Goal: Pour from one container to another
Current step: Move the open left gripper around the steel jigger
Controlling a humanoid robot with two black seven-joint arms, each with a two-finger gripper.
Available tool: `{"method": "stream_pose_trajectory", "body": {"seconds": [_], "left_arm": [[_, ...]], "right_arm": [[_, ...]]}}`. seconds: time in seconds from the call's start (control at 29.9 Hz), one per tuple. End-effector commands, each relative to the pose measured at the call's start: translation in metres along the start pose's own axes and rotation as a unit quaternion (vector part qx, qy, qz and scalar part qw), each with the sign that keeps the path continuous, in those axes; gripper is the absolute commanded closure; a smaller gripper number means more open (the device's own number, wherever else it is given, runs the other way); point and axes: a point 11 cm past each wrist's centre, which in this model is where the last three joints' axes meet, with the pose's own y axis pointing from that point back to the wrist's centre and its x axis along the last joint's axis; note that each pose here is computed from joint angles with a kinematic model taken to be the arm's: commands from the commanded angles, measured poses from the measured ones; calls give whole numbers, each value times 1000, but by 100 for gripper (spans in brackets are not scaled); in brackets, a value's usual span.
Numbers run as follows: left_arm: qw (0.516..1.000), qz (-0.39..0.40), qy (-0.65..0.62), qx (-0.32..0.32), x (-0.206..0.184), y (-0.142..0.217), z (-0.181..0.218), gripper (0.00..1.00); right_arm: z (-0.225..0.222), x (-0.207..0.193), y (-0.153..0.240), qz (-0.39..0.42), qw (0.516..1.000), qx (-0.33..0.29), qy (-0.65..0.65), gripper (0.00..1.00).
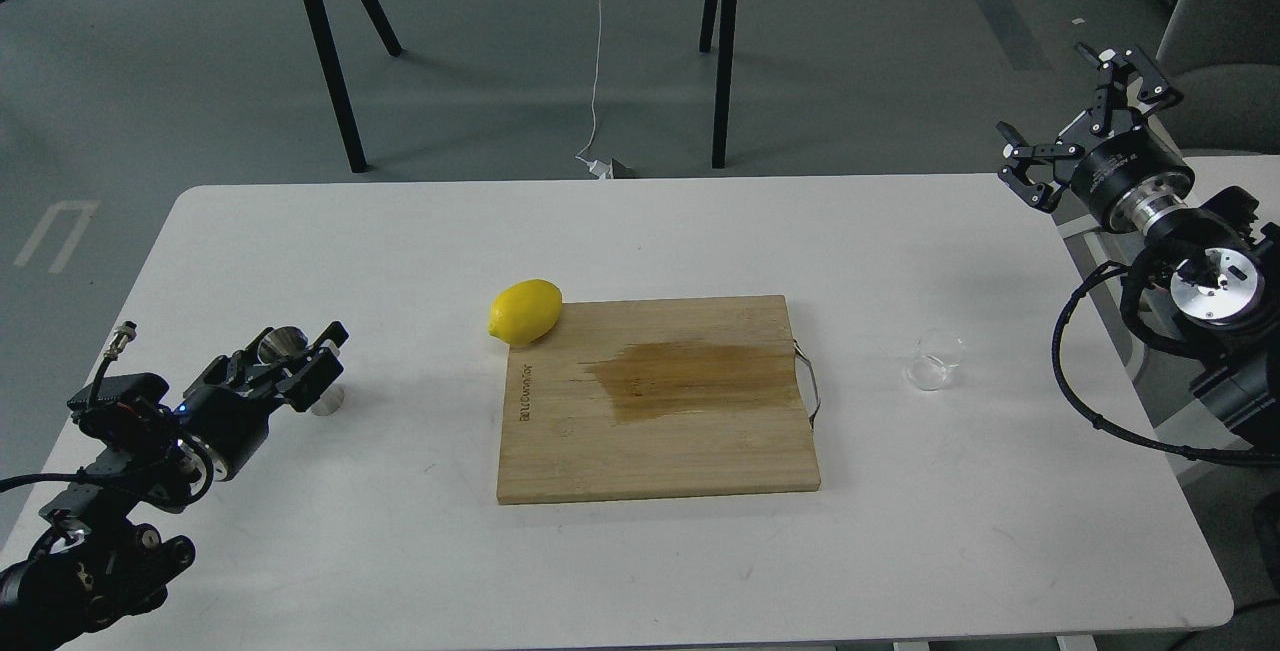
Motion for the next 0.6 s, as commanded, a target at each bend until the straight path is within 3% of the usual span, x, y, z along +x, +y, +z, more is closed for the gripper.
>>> {"method": "stream_pose_trajectory", "body": {"seconds": [0.0,0.57], "left_arm": [[1000,-1,0,5,-2,0,-2,0],[1000,-7,6,3,-11,1,2,0]], "right_arm": [[1,1,0,1,1000,-1,0,0],[3,2,2,2,1000,-3,-1,0]]}}
